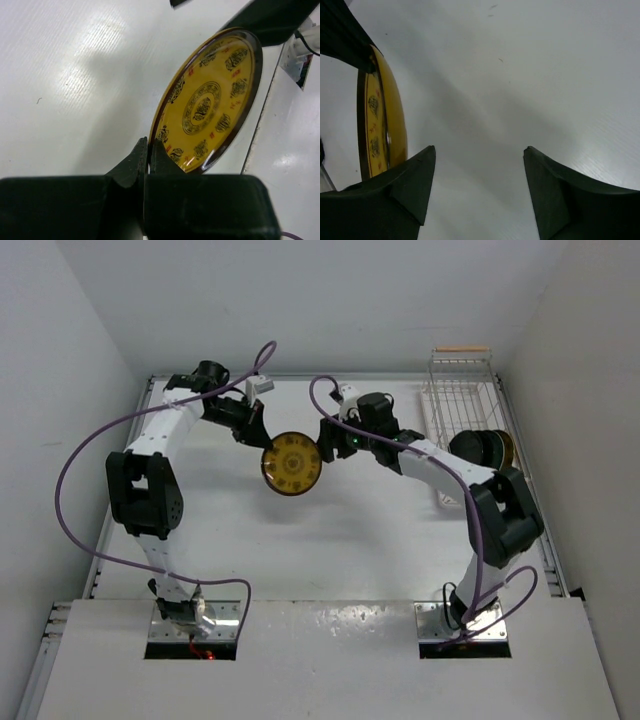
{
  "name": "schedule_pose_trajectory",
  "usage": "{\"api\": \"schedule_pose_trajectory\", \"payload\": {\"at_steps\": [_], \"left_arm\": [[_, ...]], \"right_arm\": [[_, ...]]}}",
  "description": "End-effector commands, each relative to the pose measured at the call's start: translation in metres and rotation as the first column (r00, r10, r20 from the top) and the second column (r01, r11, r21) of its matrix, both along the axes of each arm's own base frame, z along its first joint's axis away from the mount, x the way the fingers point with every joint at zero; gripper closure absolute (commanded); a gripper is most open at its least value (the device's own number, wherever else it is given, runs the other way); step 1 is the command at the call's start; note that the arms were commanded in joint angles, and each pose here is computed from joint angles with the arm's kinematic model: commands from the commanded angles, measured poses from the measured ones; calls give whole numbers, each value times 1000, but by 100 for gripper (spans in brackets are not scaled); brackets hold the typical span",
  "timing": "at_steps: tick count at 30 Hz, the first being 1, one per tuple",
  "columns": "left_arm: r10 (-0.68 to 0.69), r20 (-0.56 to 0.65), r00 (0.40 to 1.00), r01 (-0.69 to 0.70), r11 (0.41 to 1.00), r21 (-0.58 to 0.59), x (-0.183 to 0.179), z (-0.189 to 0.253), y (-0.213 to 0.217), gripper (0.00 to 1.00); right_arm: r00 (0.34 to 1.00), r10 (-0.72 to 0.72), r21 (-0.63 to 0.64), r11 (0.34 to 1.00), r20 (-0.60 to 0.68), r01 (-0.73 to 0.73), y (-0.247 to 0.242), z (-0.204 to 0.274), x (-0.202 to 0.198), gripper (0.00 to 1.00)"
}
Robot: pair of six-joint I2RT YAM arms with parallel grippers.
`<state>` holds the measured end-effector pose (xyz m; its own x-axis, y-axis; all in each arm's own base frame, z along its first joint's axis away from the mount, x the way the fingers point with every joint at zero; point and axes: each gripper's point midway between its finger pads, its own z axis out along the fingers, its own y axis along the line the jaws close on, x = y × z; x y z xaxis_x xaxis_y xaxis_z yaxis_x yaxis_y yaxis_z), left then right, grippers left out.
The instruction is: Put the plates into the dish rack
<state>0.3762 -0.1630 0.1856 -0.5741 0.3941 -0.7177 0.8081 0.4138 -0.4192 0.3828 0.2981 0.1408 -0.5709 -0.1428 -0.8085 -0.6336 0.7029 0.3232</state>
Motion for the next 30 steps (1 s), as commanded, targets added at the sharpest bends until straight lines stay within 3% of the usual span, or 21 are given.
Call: {"api": "schedule_pose_trajectory", "payload": {"at_steps": [1,4,7,10,13,17,24,27,28,30], "left_arm": [[-19,23,1000,20,998,-61,1,12,-4,100],[-10,25,1000,11,999,-53,3,11,-3,100],[-1,36,999,2,1000,-31,6,11,-1,100],[14,49,999,-14,1000,6,10,9,4,100],[17,68,998,-18,1000,13,14,11,5,100],[28,74,997,-28,1000,7,20,14,4,100],[33,67,997,-33,999,6,20,15,4,100],[33,76,997,-33,999,5,19,18,4,100],[33,76,997,-33,999,5,19,18,4,100],[33,76,997,-33,999,5,19,18,4,100]], "right_arm": [[992,88,233,967,90,-107,47,64,6,43],[993,95,269,957,66,-109,50,63,4,52],[996,60,241,968,59,-72,34,56,0,43],[988,-119,84,990,96,111,-17,46,21,43],[972,-187,150,975,141,166,-46,73,28,41],[988,4,222,974,152,-38,-19,91,0,34],[994,106,162,981,-7,-104,25,34,-9,31],[992,118,163,980,-36,-111,36,29,-7,47],[991,119,165,980,-57,-109,40,26,-8,63],[992,117,180,978,-40,-107,41,36,-4,81]]}}
